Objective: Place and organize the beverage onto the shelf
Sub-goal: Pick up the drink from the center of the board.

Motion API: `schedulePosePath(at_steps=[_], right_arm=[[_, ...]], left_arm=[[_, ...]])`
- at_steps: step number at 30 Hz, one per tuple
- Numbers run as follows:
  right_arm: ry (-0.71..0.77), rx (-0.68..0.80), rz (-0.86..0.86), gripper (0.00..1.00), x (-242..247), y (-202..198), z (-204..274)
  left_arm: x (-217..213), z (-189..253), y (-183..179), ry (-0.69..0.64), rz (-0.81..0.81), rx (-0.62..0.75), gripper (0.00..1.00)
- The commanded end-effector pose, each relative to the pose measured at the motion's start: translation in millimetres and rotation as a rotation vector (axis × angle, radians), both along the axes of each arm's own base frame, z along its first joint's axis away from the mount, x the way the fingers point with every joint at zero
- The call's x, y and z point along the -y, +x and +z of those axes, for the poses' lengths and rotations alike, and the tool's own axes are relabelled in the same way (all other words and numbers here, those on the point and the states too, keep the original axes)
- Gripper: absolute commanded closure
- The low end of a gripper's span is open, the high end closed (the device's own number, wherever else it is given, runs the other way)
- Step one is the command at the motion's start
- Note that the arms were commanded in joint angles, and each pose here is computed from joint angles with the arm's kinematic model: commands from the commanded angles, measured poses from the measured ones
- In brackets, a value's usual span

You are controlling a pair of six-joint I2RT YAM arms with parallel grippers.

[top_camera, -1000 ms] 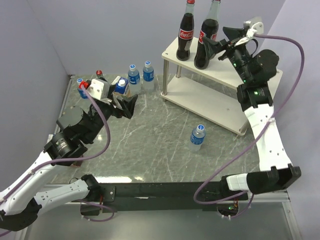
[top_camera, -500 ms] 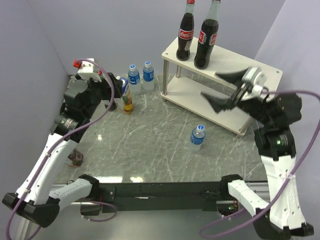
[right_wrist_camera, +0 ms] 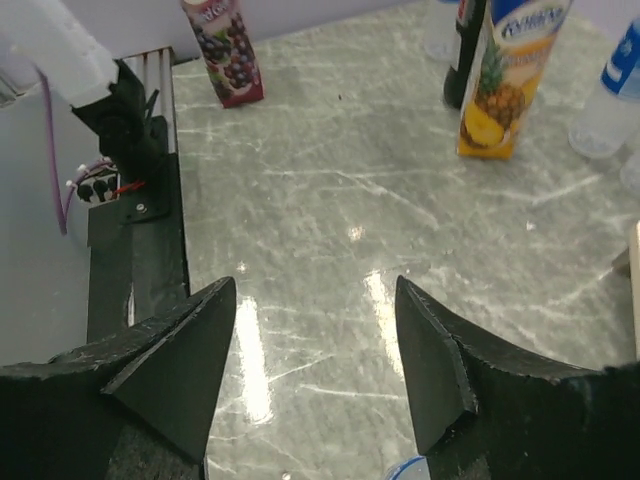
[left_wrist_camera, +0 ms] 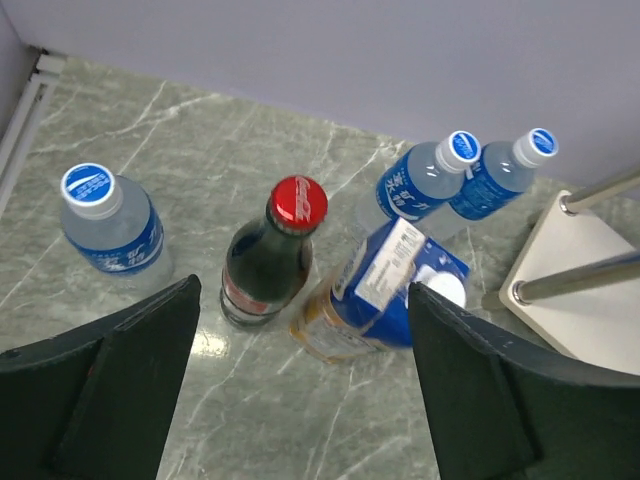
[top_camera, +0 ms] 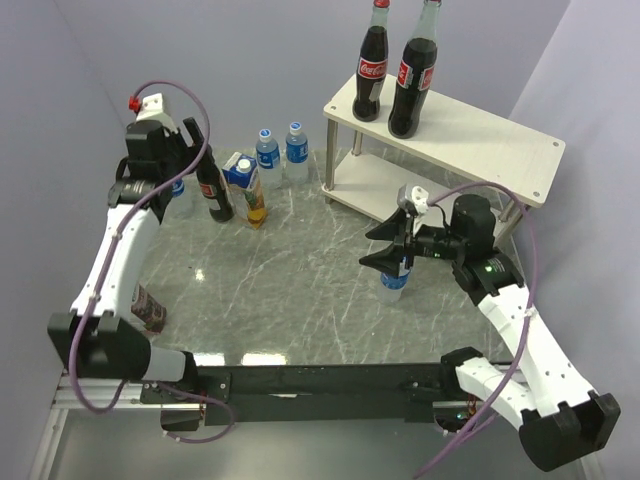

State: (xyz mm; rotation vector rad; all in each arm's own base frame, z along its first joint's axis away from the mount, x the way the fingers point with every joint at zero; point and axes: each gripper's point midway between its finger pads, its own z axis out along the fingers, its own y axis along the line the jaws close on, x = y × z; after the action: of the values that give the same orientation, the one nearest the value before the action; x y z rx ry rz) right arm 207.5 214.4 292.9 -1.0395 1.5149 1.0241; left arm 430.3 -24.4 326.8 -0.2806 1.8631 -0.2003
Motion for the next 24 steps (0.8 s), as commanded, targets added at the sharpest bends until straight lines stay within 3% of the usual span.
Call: schedulePosePath(at_steps=[1,5,10,16,24], right_arm=[[0.057,0.15,0.065,0.28,-1.8,-17.6,29.4],[0.058,0.163,0.071,0.27,-1.0,-21.6,30.6],[0.057,0.161,0.076,0.26,-0.5,-22.8,28.5],[0.056,0.161,0.07,0.25,0.9,-21.4,28.3],[0.053,0.152,0.058,0.25,2.9,-17.8,26.5]], left_arm=[[2.9,16.2,21.9,0.011,-0.026,0.034,0.12],[1.9,10.2,41.8,0.027,-0.023,0.014,0.21],[-6.6,-3.3,63.0,0.068,0.013,-0.057,0.25],[-13.3,-23.5,73.4,0.124,0.042,-0.134,0.31],[-2.5,-27.8,77.6,0.192,0.062,-0.158,0.46]])
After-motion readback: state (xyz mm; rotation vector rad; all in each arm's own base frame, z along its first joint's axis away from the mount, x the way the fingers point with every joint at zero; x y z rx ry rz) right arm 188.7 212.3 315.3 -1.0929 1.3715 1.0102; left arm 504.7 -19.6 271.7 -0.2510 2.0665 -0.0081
